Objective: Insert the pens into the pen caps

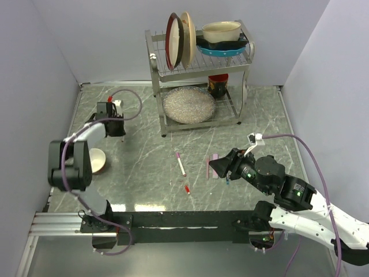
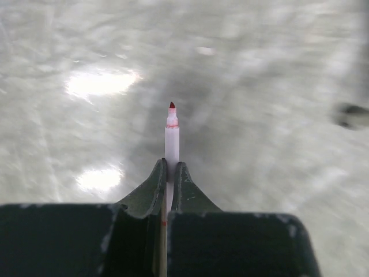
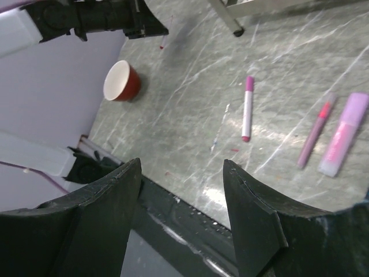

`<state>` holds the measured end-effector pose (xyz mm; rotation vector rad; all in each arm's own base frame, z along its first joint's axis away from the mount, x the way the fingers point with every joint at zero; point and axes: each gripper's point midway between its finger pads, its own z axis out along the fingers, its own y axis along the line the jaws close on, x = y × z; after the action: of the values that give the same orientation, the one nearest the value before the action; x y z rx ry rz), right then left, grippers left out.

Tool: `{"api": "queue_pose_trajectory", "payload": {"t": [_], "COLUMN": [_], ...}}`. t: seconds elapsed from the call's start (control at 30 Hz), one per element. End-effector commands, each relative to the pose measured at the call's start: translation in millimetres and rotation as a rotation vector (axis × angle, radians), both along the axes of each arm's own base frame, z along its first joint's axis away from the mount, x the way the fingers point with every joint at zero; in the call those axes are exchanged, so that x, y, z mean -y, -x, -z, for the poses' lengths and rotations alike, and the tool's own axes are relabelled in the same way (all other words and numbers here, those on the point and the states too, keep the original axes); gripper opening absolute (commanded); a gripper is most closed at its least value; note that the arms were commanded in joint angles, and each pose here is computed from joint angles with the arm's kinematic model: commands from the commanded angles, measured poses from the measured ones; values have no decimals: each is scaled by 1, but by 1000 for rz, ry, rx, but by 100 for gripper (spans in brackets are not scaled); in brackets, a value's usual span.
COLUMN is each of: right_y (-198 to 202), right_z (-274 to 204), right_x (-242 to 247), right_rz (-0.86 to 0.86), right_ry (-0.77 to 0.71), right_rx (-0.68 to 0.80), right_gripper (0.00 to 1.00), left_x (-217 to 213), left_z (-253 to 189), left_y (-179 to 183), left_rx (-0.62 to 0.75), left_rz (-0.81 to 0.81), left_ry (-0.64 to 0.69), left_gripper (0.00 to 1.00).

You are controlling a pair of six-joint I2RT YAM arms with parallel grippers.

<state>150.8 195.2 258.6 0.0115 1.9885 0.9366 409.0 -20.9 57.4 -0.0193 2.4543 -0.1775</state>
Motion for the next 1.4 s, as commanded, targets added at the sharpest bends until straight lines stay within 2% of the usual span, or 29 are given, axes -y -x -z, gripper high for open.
{"api": "queue_pose_trajectory", "payload": {"t": [0.0, 0.17, 0.2, 0.23, 0.27, 0.3, 0.33, 0.37, 0.47, 0.6, 0.73, 1.13, 1.37], "right_y": [4, -1, -4, -7, -9, -12, -15, -18, -29, -43, -46, -52, -54], "right_z": [-30, -28, -28, -27, -31, -31, -29, -30, -22, -2, 7, 2, 7], "right_x": [-15, -36, -39, -46, -51, -55, -63, -68, -81, -95, -113, -134, -141], "right_rz": [-43, -66, -63, -64, -71, -71, -71, -72, -40, 19, -7, -43, -58], "right_ry": [-121, -149, -148, -143, -156, -156, -150, -158, -144, -131, -158, -204, -190], "right_rx": [7, -27, -32, -43, -39, -41, -53, -55, -101, -173, -205, -193, -203], "right_gripper": [66, 66, 65, 65, 64, 64, 63, 63, 61, 59, 58, 56, 44], "left_x": [64, 147, 159, 179, 189, 204, 215, 230, 251, 250, 245, 241, 241], "left_z": [-62, -77, -92, -95, -90, -102, -115, -109, -129, -154, -165, -177, -186], "left_y": [17, 79, 87, 103, 116, 133, 138, 162, 196, 219, 231, 246, 249], "left_rx": [171, 155, 203, 194, 173, 185, 235, 191, 241, 314, 350, 370, 379], "left_rz": [90, 274, 316, 368, 367, 439, 482, 520, 615, 651, 675, 699, 709], "left_ry": [247, 420, 457, 491, 540, 599, 644, 693, 801, 871, 899, 958, 983], "left_gripper": [1, 1, 1, 1, 1, 1, 1, 1, 1, 1, 1, 1, 1]}}
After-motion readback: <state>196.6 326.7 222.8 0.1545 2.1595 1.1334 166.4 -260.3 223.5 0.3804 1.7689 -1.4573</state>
